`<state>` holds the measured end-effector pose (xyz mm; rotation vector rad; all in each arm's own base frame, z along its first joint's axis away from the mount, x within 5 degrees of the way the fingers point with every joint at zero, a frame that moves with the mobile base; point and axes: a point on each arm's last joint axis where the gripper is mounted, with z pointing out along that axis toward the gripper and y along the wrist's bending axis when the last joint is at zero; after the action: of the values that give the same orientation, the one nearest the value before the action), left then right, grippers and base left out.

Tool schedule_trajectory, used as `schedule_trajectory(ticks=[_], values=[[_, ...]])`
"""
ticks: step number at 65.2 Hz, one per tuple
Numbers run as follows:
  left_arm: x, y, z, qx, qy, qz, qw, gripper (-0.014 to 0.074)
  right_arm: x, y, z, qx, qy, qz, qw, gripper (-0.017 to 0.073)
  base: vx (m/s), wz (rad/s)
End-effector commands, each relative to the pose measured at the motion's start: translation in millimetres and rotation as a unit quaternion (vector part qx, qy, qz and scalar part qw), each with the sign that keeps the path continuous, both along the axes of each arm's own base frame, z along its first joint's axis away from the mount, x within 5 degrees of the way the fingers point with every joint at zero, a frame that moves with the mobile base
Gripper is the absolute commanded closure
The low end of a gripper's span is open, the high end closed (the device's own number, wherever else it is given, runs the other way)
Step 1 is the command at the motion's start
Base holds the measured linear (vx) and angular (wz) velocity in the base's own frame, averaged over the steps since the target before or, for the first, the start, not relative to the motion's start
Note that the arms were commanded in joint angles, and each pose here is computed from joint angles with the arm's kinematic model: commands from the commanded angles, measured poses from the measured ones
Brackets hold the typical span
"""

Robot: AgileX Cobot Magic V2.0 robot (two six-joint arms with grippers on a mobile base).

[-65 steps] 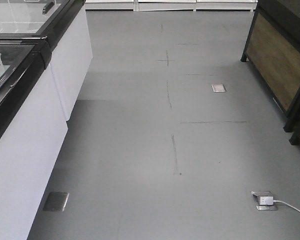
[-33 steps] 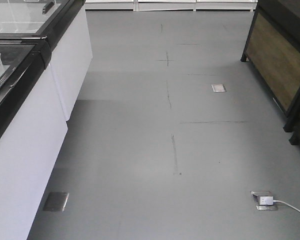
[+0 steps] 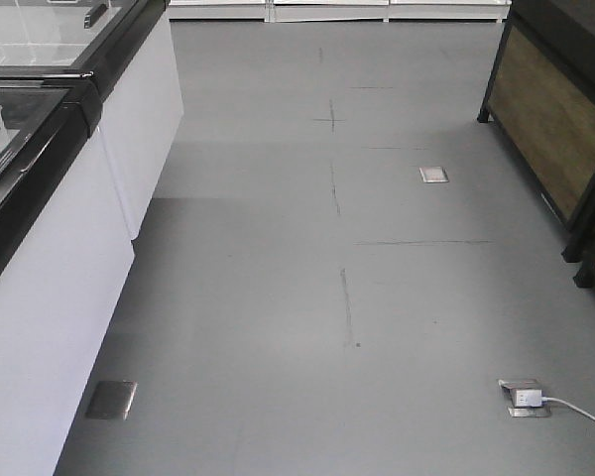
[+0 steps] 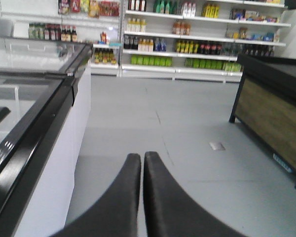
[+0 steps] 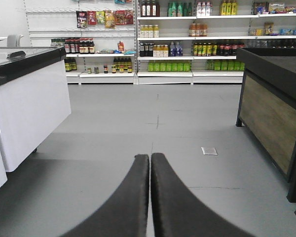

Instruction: Left arm holds basket, right arm returns cookies

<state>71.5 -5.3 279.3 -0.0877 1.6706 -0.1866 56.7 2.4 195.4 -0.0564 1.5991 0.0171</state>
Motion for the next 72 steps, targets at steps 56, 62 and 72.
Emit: schedule_trajectory(ticks=[56, 62, 72], values=[[18.8, -1.5, 8.2, -0.009, 0.027, -0.001, 1.000, 0.0248, -0.9, 0.3, 6.5, -0.005, -0.043, 0.001, 0.999, 0.0567, 0.00, 0.00], [18.9, -1.5, 8.2, -0.009, 0.026, -0.001, 1.000, 0.0204, -0.9, 0.3, 6.5, -0.005, -0.043, 0.001, 0.999, 0.0567, 0.00, 0.00], [18.9, -1.5, 8.3, -0.009, 0.026, -0.001, 1.000, 0.0200, -0.9, 0.3, 6.5, -0.005, -0.043, 0.001, 0.999, 0.0567, 0.00, 0.00]])
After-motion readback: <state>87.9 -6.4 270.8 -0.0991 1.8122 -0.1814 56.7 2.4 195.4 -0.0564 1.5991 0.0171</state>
